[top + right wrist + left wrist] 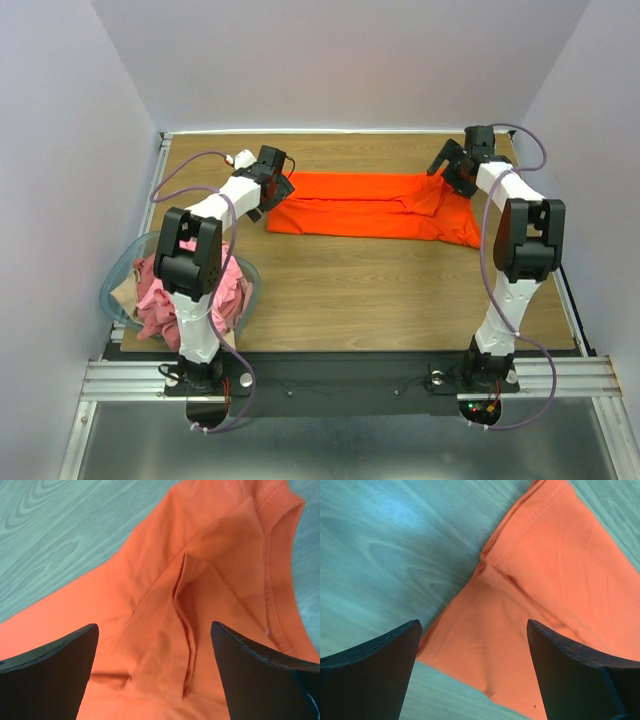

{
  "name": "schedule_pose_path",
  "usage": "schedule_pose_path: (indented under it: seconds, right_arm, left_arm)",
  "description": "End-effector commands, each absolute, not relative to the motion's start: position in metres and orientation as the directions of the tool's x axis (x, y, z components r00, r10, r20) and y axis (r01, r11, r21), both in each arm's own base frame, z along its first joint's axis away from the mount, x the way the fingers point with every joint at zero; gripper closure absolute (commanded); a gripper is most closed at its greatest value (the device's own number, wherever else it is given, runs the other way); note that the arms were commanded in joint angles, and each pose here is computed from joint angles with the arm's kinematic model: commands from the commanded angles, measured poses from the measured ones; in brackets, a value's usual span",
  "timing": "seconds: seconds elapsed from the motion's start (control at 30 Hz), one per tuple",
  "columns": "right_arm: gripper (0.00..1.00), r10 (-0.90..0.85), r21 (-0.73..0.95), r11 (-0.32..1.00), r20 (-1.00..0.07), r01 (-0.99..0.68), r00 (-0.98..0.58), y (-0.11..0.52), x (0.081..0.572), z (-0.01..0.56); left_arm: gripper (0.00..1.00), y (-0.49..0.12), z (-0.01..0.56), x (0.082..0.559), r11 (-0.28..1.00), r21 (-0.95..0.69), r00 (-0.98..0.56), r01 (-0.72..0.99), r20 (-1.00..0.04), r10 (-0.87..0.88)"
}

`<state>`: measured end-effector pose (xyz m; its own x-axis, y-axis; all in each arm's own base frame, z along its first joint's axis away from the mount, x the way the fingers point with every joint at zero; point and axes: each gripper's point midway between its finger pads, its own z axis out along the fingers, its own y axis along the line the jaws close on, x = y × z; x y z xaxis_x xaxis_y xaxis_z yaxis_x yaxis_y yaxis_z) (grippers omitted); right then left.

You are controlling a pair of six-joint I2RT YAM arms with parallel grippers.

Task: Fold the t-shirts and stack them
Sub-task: Fold the tshirt

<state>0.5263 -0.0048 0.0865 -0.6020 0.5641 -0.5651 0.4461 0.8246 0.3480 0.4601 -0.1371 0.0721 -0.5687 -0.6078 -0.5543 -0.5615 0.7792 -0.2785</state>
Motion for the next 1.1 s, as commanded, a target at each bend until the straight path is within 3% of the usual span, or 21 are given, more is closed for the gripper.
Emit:
schedule_pose_path:
  seconds: [0.0,0.13,0.43,1.07]
  right_arm:
    - [0.0,0.563,0.437,0.826,-0.609,0.356,-0.559,0.005,0.52,0.141]
    - [0.0,0.576,0.468,0.812,-0.55,0.349,-0.605,0.018,0.489,0.133]
    - [0.0,0.578,0.511,0.791,-0.447,0.335,-0.683,0.038,0.472,0.102]
    - [0.0,0.533,0.512,0.808,-0.423,0.292,-0.732,0.063,0.499,0.078]
  left_arm:
    - [0.02,-0.125,0.136,0.451,0.767,-0.359,-0.486,-0.531,-0.613,-0.623]
    - [0.02,-0.119,0.137,0.425,0.781,-0.353,-0.509,-0.516,-0.607,-0.61]
    - [0.02,-0.101,0.154,0.37,0.771,-0.416,-0.466,-0.483,-0.623,-0.628]
    - [0.02,-0.094,0.155,0.352,0.765,-0.424,-0.454,-0.485,-0.626,-0.634]
